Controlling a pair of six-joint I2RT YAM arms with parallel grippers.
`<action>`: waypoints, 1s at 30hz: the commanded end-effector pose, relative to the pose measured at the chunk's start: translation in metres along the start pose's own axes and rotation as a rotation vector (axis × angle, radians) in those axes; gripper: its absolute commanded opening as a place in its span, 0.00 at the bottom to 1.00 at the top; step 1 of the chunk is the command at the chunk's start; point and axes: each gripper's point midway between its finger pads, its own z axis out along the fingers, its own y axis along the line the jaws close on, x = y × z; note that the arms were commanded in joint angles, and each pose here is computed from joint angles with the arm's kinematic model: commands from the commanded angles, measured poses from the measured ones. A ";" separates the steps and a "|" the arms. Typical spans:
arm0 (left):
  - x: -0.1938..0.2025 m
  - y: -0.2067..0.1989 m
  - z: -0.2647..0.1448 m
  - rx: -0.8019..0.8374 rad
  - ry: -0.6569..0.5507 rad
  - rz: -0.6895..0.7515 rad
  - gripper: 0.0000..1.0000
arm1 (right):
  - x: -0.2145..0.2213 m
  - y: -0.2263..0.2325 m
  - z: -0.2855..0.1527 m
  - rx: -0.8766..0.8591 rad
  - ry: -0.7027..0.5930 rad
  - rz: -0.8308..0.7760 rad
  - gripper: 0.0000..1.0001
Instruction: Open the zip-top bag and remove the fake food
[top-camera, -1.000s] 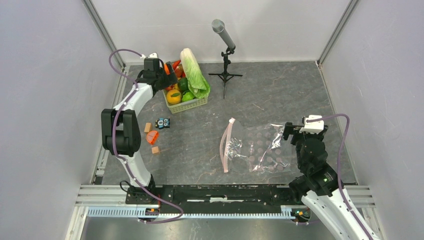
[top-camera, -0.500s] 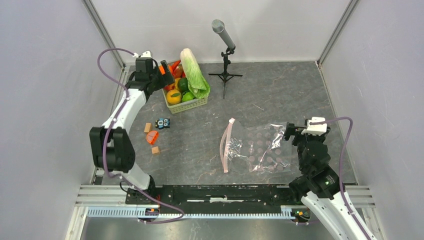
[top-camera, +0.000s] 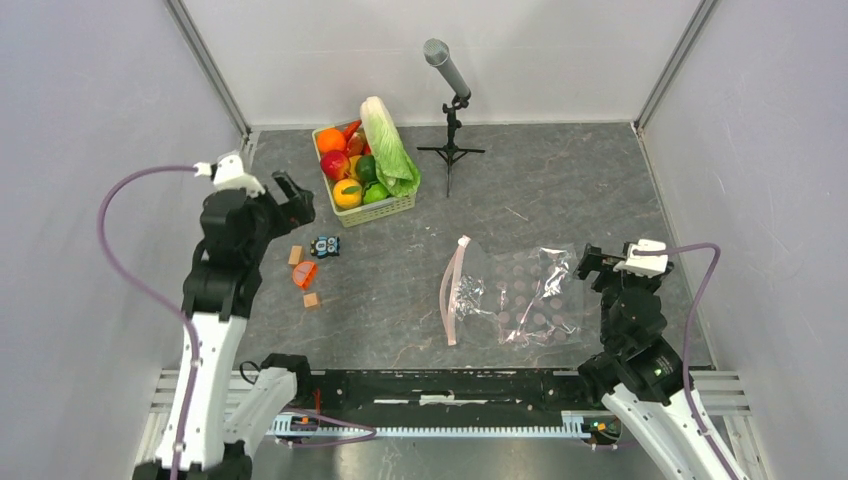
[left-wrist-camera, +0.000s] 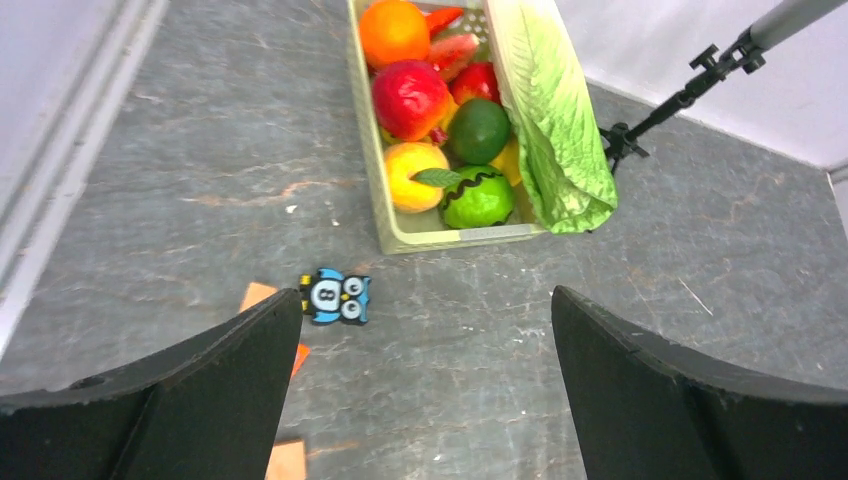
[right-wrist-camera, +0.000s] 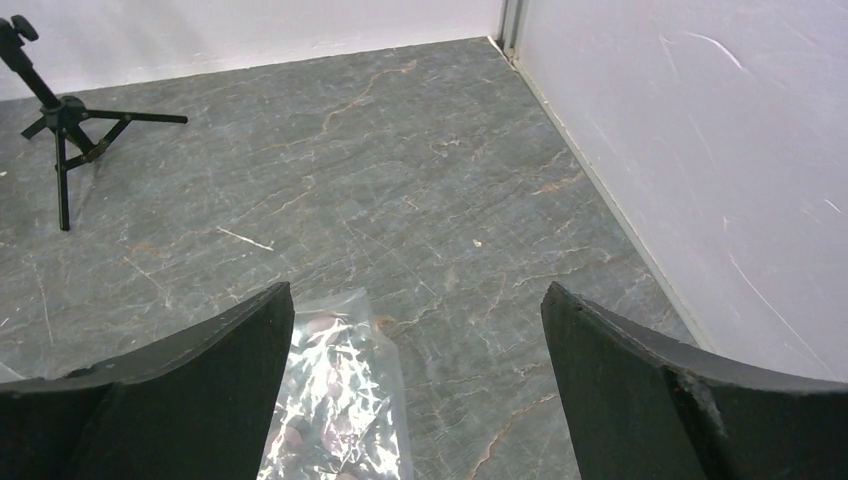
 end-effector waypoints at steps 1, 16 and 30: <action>0.012 0.036 -0.048 -0.120 -0.051 0.072 1.00 | -0.010 -0.012 -0.003 0.058 -0.040 0.055 0.98; 0.038 0.094 -0.094 -0.361 -0.128 0.071 1.00 | -0.012 -0.023 -0.008 0.100 -0.077 0.093 0.98; 0.070 0.104 -0.080 -0.373 -0.109 0.046 1.00 | -0.008 -0.022 -0.004 0.111 -0.045 0.053 0.98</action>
